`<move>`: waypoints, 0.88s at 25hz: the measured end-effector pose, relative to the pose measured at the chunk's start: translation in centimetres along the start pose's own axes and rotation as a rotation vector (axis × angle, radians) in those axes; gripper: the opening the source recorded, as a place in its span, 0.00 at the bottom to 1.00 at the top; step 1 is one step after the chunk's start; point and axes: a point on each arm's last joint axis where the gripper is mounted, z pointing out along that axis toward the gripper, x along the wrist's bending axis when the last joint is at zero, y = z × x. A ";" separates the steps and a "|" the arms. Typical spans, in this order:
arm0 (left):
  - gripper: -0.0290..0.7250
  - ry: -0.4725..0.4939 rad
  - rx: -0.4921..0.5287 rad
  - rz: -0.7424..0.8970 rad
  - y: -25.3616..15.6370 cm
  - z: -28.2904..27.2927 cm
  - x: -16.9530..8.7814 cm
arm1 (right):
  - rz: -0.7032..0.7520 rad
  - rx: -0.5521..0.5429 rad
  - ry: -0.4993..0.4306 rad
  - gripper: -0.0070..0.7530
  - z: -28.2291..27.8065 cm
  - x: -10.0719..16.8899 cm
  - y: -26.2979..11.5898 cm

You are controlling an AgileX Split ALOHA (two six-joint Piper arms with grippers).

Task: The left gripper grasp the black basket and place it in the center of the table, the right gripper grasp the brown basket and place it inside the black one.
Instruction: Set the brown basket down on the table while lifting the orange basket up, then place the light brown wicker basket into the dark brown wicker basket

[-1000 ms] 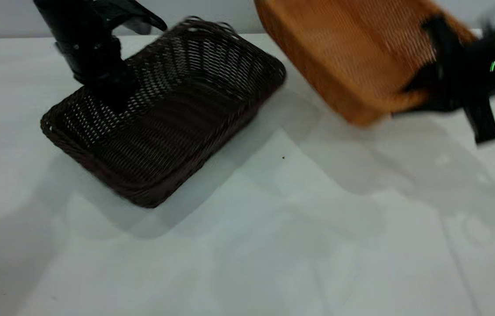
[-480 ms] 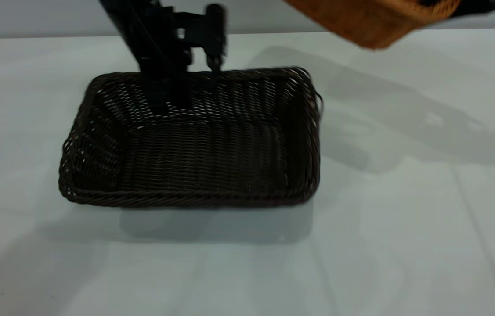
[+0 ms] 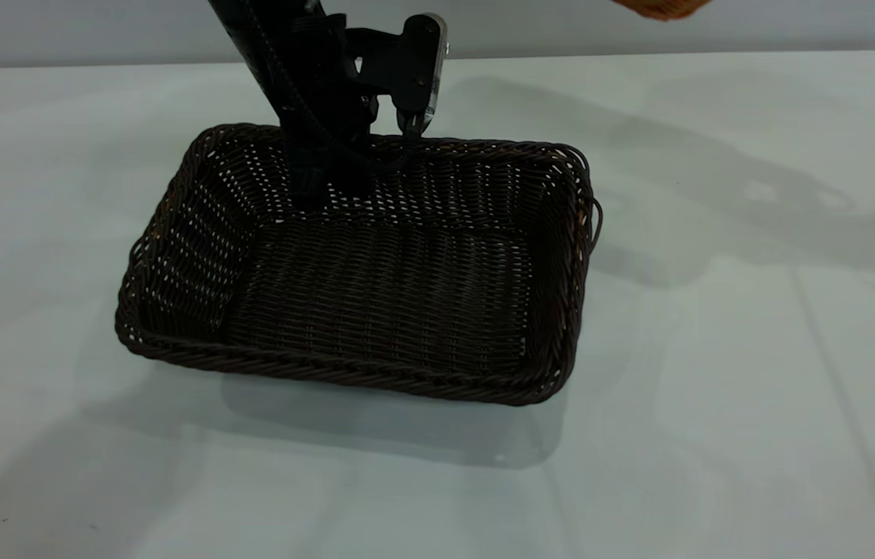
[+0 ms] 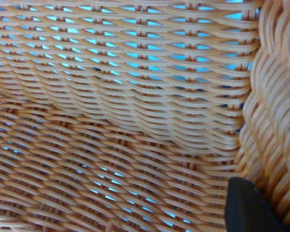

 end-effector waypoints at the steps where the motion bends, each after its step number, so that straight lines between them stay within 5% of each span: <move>1: 0.22 -0.004 -0.007 -0.014 0.1 0.0 0.0 | -0.004 0.007 -0.006 0.10 0.0 -0.1 -0.1; 10: 0.66 -0.061 -0.040 -0.206 0.8 -1.6 -0.2 | 0.005 -0.006 -0.015 0.11 -0.4 -0.4 0.1; 17: 0.71 -0.050 -0.079 -0.178 2.1 -11.7 1.1 | 0.155 -0.193 -0.045 0.11 -4.2 -3.7 2.3; 22: 0.71 -0.001 -0.119 -0.144 2.7 -21.4 0.7 | 0.164 -0.177 -0.038 0.11 -4.5 -4.0 2.2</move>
